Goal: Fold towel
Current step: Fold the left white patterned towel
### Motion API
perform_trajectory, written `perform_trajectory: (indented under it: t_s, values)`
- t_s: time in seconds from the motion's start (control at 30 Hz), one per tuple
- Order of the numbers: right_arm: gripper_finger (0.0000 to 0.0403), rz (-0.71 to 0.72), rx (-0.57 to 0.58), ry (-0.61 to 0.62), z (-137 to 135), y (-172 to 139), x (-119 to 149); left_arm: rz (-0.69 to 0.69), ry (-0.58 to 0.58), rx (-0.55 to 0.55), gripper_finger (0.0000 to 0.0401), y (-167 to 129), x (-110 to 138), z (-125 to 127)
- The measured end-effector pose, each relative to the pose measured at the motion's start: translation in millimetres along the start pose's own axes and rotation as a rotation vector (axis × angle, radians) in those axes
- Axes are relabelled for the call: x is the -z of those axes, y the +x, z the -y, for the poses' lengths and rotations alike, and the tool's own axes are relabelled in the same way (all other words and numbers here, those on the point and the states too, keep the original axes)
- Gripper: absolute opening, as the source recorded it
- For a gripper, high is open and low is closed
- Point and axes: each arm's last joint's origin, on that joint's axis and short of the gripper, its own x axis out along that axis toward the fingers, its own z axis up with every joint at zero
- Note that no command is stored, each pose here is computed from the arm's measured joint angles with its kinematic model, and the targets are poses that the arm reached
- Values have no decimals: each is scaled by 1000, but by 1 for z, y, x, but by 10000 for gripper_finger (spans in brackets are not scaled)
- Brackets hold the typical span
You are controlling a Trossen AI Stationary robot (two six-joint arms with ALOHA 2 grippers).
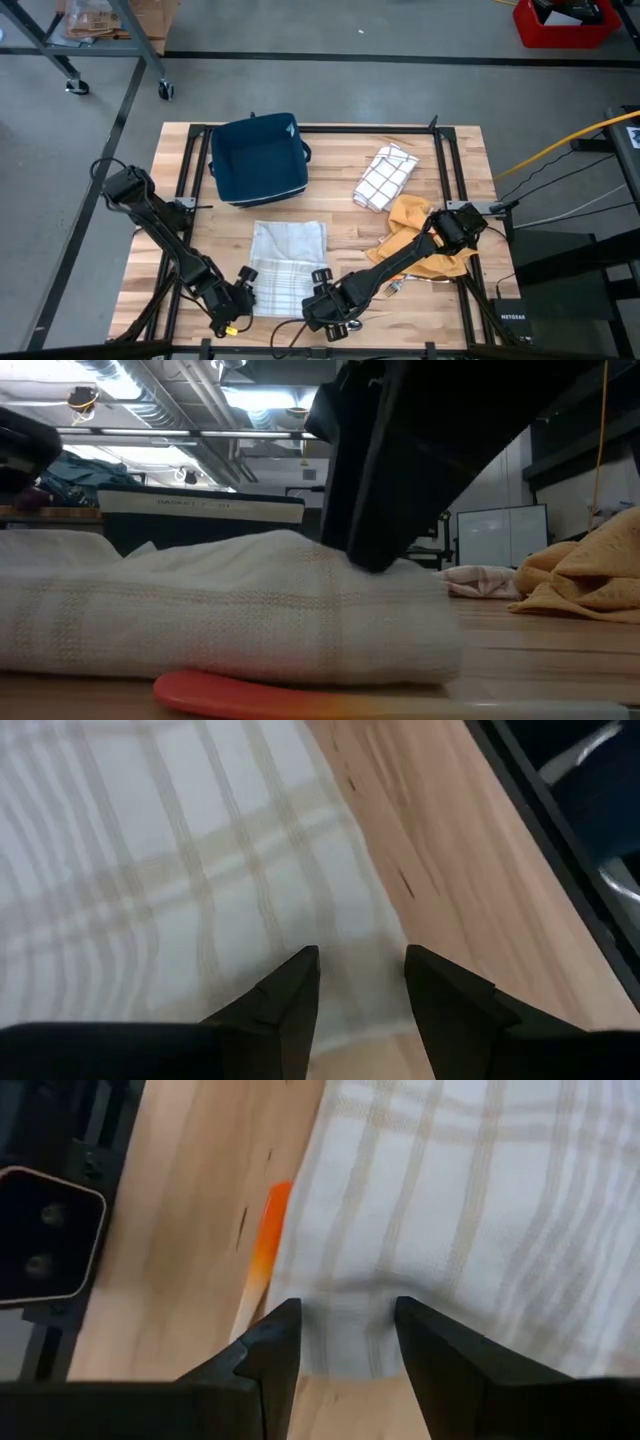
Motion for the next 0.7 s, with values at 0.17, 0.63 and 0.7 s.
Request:
perform_trajectory:
  t_s: [0.17,0.63,0.7]
  values:
    - [167,-18,-28,-1,-1,5,2,-9,-46,-16,143,9,2,1]
    - [166,-24,-190,21,4,31,-1,-24,-138,-78,143,24,6,-4]
    - [155,-22,-202,22,4,32,-2,-18,-155,-92,135,24,6,-4]
